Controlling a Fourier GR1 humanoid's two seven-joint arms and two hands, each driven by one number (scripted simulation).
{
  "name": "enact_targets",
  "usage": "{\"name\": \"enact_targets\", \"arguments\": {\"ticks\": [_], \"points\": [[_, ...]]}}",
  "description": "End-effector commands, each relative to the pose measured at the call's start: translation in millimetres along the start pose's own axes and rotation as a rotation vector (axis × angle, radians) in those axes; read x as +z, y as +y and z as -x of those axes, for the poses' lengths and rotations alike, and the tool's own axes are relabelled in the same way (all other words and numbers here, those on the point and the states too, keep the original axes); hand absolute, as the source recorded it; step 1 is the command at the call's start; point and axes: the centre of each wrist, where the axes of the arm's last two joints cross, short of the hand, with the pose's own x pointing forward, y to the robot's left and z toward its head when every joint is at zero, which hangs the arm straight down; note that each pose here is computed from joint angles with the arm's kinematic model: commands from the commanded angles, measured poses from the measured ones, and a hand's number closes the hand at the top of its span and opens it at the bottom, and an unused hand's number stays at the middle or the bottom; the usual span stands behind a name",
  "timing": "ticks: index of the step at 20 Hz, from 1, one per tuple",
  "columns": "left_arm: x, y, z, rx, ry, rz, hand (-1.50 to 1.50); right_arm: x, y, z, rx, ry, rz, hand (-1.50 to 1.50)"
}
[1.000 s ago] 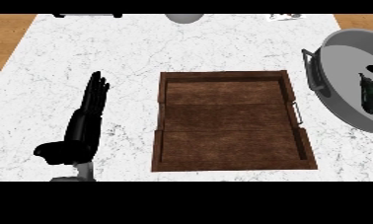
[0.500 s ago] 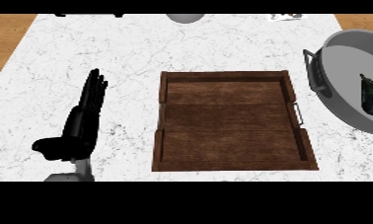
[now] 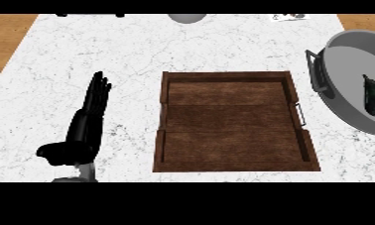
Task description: Pick the eggplant from the tray and place it in the pot
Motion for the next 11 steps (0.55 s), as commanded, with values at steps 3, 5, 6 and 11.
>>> {"name": "enact_targets", "arguments": {"ticks": [3, 5, 6, 11], "points": [[-6.1, 9.8, 2.1, 0.004, 0.005, 0.01, 0.0, -4.5, -20.0, -0.9, -0.021, 0.0, 0.059, -1.5], [-12.1, 11.2, 17.1, -0.007, -0.005, -0.008, 0.0, 2.1, -27.5, 8.9, -0.048, -0.008, 0.098, -1.5], [-2.8, 6.3, 1.7, 0.001, -0.015, 0.002, 0.0, 6.1, -50.5, 16.8, -0.044, -0.011, 0.127, -1.5], [0.7, 0.9, 7.4, -0.005, 0.005, 0.002, 0.0, 4.1, -71.1, 15.6, -0.034, 0.008, 0.19, -1.5]]}}
